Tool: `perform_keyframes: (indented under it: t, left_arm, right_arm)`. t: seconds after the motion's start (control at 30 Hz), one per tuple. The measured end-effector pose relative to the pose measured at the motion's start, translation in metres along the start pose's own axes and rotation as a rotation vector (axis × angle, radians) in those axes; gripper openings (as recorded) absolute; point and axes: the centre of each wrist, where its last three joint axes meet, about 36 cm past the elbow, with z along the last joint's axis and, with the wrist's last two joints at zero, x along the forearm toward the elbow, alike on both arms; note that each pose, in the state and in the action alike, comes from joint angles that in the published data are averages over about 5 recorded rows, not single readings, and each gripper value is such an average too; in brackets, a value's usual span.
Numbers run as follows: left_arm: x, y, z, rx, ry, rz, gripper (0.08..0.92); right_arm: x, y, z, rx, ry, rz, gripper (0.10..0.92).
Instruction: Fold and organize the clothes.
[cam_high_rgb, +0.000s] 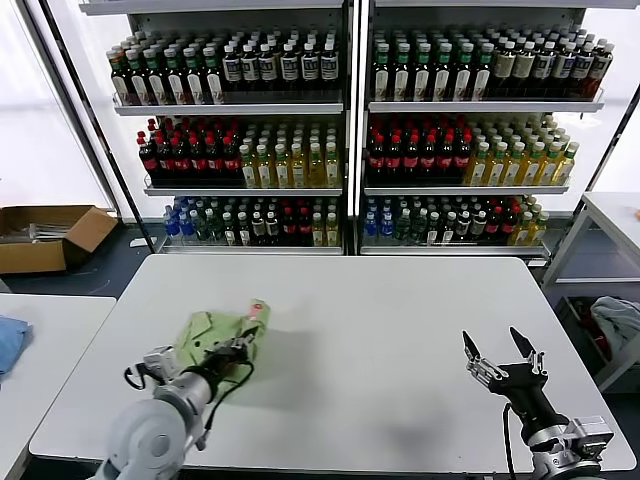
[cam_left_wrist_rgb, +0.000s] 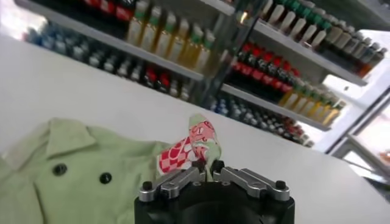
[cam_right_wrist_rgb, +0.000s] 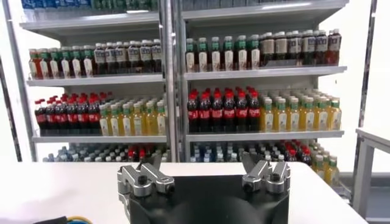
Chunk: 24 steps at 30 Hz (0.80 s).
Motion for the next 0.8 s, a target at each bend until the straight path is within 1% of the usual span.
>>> perform_keyframes:
  t: [0.07, 0.13, 0.23, 0.4, 0.57, 0.67, 0.8]
  left_arm:
    - [-0.008, -0.007, 0.005, 0.03, 0.017, 0.011, 0.133]
    - [-0.015, -0.014, 0.009, 0.06, 0.026, 0.016, 0.179]
    - [-0.024, -0.023, 0.01, 0.106, 0.018, 0.022, 0.264]
    - [-0.03, -0.035, 0.008, 0.18, -0.015, 0.039, 0.402]
    - [-0.027, -0.035, 0.003, 0.215, -0.052, 0.044, 0.532]
    - [-0.024, -0.025, 0.0, 0.201, -0.079, 0.023, 0.619]
    - [-0.016, 0.0, -0.006, 0.121, -0.132, -0.037, 0.739]
  right_arm:
    - [0.0, 0.002, 0.0, -0.001, 0.004, -0.003, 0.823]
    - [-0.001, 0.004, 0.0, -0.002, 0.01, -0.007, 0.823]
    - [-0.002, 0.007, 0.001, -0.007, 0.021, -0.016, 0.823]
    - [-0.008, 0.017, 0.004, -0.023, 0.049, -0.044, 0.823]
    - [-0.023, 0.033, 0.012, -0.065, 0.093, -0.094, 0.823]
    - [-0.037, 0.048, 0.017, -0.112, 0.132, -0.139, 0.823]
    - [-0.059, 0.074, 0.025, -0.169, 0.194, -0.209, 0.823]
